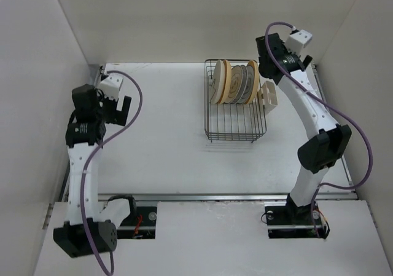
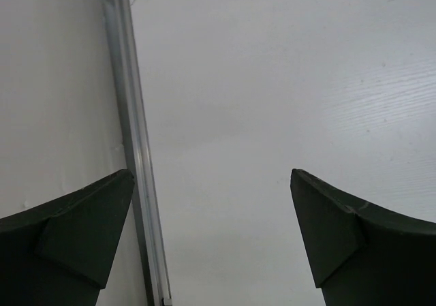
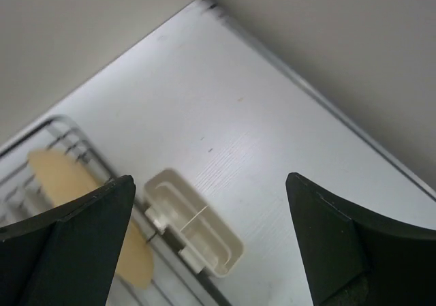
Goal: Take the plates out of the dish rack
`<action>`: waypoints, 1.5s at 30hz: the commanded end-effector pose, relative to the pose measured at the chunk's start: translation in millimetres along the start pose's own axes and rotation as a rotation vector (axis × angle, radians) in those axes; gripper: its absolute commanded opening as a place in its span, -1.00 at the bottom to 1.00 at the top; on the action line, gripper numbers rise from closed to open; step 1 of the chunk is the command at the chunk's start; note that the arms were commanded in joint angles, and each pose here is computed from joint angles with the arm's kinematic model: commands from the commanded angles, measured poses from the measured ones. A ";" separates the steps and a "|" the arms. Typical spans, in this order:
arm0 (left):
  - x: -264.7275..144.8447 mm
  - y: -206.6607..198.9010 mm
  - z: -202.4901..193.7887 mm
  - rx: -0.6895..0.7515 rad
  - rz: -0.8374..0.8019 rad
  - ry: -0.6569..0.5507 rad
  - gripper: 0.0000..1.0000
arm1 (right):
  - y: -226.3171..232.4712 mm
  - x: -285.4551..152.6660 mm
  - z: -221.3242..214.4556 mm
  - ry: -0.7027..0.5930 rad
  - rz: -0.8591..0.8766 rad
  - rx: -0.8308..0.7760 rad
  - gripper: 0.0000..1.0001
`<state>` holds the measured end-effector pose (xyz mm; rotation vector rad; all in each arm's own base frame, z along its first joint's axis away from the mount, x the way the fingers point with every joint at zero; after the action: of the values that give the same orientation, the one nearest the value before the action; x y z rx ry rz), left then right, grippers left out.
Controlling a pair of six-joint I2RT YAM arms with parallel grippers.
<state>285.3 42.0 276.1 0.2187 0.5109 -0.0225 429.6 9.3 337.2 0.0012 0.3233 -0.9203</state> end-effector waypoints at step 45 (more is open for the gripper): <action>109.2 1.0 44.1 -0.133 -0.042 0.361 1.00 | 154.5 9.5 -62.9 0.050 0.564 -0.457 -0.59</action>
<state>411.8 37.5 241.2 0.0506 0.9180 0.0151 531.6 102.0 226.5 -0.2982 0.6239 -0.2323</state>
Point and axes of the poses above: each gripper's point midway between its finger pads, its own x axis out along the fingers, its own y axis along the line the jaws close on, z = x × y, the point moved 2 cm from there along -x, back along the fingers, and after that the axes turned 8 degrees about -x, right-handed, at the moved point
